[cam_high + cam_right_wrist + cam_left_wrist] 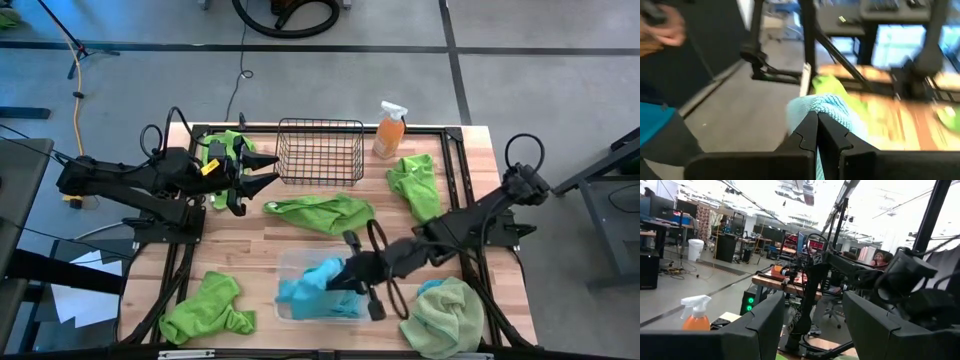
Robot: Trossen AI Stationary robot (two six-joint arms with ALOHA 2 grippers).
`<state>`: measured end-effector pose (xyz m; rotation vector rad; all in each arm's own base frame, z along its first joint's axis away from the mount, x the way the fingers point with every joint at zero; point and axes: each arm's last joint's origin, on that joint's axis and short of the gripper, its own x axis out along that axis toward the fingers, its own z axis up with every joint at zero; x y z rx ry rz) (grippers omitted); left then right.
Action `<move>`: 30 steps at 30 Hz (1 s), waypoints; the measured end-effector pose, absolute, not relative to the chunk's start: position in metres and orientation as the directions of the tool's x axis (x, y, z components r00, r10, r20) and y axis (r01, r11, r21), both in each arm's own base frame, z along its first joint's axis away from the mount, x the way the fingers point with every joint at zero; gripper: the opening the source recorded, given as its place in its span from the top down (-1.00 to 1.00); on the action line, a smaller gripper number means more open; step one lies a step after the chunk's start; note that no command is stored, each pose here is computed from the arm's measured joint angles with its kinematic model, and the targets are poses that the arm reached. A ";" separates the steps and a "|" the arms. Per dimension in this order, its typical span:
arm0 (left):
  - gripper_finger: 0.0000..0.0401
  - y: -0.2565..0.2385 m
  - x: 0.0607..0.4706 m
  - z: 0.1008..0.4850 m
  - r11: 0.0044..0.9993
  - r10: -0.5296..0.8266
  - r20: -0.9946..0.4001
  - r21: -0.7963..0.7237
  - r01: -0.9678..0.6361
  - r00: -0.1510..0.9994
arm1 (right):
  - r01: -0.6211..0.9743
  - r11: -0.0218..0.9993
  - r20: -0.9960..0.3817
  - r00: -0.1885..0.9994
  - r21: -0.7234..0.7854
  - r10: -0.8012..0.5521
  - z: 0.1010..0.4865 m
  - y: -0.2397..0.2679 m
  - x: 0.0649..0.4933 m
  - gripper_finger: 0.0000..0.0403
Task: Sort microfiber towel by color & place in baskets
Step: Put the top right blue towel into the transparent bin
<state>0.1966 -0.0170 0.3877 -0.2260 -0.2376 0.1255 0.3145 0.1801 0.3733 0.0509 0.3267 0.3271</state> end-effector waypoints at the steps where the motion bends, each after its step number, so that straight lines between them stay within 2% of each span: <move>1: 0.06 -0.017 0.197 0.388 0.967 0.149 0.218 -0.236 -0.097 0.964 | -0.273 0.955 -0.328 0.897 0.114 0.296 0.371 0.183 0.312 1.00; 4: 0.06 -0.017 0.197 0.388 0.967 0.149 0.217 -0.235 -0.097 0.965 | -0.166 0.973 -0.389 0.896 0.160 0.216 0.365 0.187 0.305 1.00; 8: 0.06 -0.017 0.197 0.387 0.967 0.149 0.213 -0.234 -0.097 0.966 | -0.049 0.965 -0.511 0.841 0.257 0.178 0.352 0.185 0.299 1.00; 11: 0.06 -0.017 0.197 0.386 0.968 0.149 0.202 -0.232 -0.100 0.968 | 0.037 0.938 -0.538 0.827 0.344 0.165 0.350 0.182 0.298 1.00; 17: 0.06 -0.017 0.197 0.384 0.968 0.148 0.176 -0.229 -0.106 0.973 | 0.170 0.798 -0.557 0.797 0.578 0.233 0.343 0.175 0.312 1.00; 20: 0.06 -0.017 0.197 0.384 0.967 0.148 0.176 -0.233 -0.105 0.973 | 0.263 0.714 -0.590 0.767 0.648 0.253 0.332 0.175 0.320 1.00; 26: 0.06 -0.017 0.197 0.384 0.967 0.148 0.176 -0.232 -0.105 0.973 | 0.418 0.686 -0.724 0.649 0.596 0.234 0.331 0.185 0.343 1.00; 30: 0.06 -0.017 0.197 0.384 0.968 0.148 0.176 -0.230 -0.106 0.973 | 0.559 0.629 -0.806 0.560 0.540 0.193 0.333 0.190 0.367 1.00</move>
